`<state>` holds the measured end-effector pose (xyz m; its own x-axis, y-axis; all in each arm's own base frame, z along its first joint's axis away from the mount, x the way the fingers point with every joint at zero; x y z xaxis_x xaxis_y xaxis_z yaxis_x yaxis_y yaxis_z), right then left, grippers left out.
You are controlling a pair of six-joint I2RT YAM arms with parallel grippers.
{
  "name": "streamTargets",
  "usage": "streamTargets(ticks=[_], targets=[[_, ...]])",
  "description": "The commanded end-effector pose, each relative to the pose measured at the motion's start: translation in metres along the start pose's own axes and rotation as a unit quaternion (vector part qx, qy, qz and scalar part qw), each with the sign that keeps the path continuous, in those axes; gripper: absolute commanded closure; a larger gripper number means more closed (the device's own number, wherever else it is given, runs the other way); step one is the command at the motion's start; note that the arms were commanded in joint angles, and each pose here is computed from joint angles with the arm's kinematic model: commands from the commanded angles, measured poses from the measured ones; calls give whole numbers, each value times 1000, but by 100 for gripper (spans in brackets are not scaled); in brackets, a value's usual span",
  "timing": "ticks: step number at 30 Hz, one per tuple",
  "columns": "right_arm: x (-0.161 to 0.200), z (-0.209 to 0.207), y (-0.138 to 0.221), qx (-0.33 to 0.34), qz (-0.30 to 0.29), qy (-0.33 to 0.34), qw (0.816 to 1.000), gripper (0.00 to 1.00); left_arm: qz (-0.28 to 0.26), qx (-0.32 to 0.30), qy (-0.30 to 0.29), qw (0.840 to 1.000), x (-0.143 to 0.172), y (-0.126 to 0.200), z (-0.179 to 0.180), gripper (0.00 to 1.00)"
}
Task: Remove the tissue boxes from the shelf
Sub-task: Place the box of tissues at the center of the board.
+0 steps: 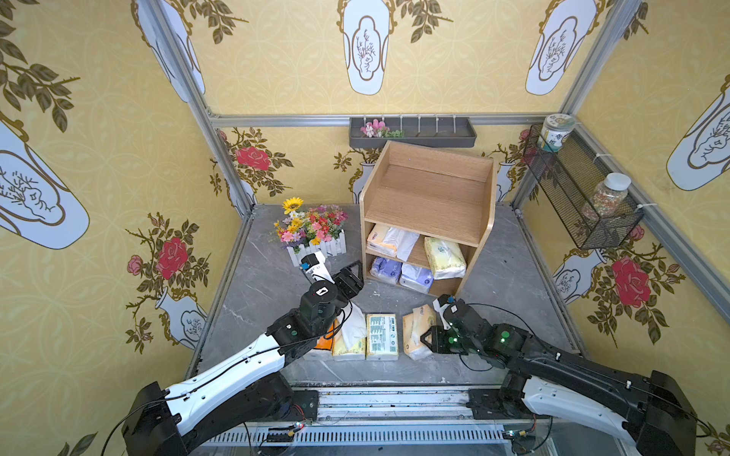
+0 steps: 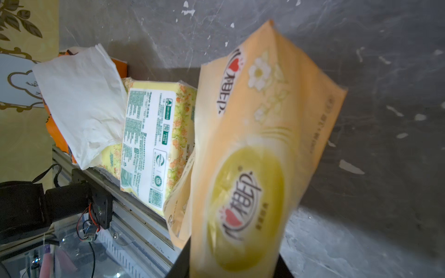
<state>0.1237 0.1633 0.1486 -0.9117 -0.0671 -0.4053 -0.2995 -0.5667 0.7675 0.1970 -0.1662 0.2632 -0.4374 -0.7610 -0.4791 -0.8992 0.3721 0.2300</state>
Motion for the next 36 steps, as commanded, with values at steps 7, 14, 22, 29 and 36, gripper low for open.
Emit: streamTargets(ticks=[7, 14, 22, 29, 36], targets=[[6, -1, -14, -54, 1, -3, 999, 62, -1, 10, 8, 1000, 1, -5, -3, 33], [14, -17, -16, 1, 8, -12, 1000, 29, -1, 13, 11, 1000, 1, -5, -4, 34], [11, -34, -7, 126, 5, -2, 992, 9, 2, 14, 12, 1000, 2, -5, -3, 34], [-2, -22, -4, 103, -22, 11, 994, 9, -2, 8, 12, 1000, 2, -3, 0, 35], [-6, -14, -16, 64, -21, 16, 998, 19, 3, 8, 16, 1000, 3, -3, 2, 35]])
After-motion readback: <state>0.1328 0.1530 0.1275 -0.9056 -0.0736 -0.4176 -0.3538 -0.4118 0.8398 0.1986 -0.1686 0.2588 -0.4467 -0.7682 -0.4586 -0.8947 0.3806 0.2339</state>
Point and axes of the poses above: each gripper's point midway between its finger pads, its own y axis back along the fingers, its own z axis along the line the jaws close on, x = y × z, the point moved 9 cm from there along y, back along the fingers, and after that the axes turned 7 degrees about y, right-handed, at the moved point
